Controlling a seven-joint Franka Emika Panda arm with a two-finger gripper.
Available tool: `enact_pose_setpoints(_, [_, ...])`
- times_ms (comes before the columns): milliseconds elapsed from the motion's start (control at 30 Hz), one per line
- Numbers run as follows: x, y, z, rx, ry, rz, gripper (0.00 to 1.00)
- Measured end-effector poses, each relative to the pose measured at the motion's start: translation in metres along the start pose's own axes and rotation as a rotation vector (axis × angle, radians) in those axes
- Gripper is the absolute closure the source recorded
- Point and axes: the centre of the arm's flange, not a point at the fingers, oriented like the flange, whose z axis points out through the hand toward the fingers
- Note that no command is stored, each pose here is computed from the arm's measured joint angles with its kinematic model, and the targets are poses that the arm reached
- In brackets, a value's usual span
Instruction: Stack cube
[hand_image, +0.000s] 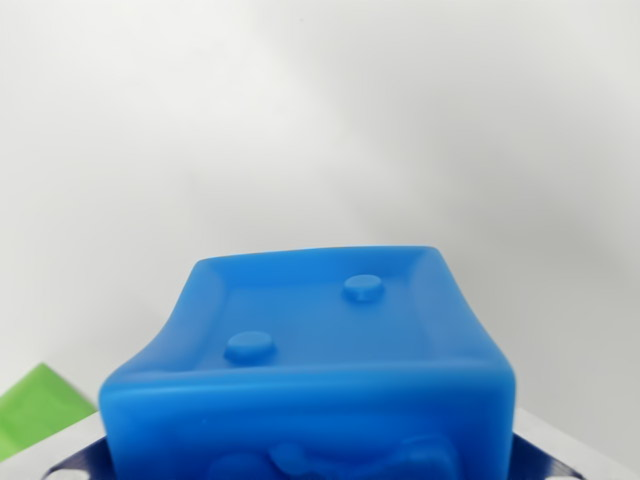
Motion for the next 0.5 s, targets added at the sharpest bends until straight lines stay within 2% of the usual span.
enact_pose_setpoints(100, [-0.001,0.0,-0.007,0.0017,0.0026,0.008,1.0])
enact_pose_setpoints(167, [-0.003,0.0,-0.008,0.0017,0.001,0.017,1.0])
enact_pose_setpoints(233, [-0.009,0.0,-0.008,0.0,-0.0042,0.033,1.0])
enact_pose_setpoints(300, [-0.013,-0.001,-0.007,-0.0007,-0.0071,0.049,1.0])
enact_pose_setpoints(500, [-0.023,-0.002,-0.01,-0.0009,-0.0073,0.093,1.0])
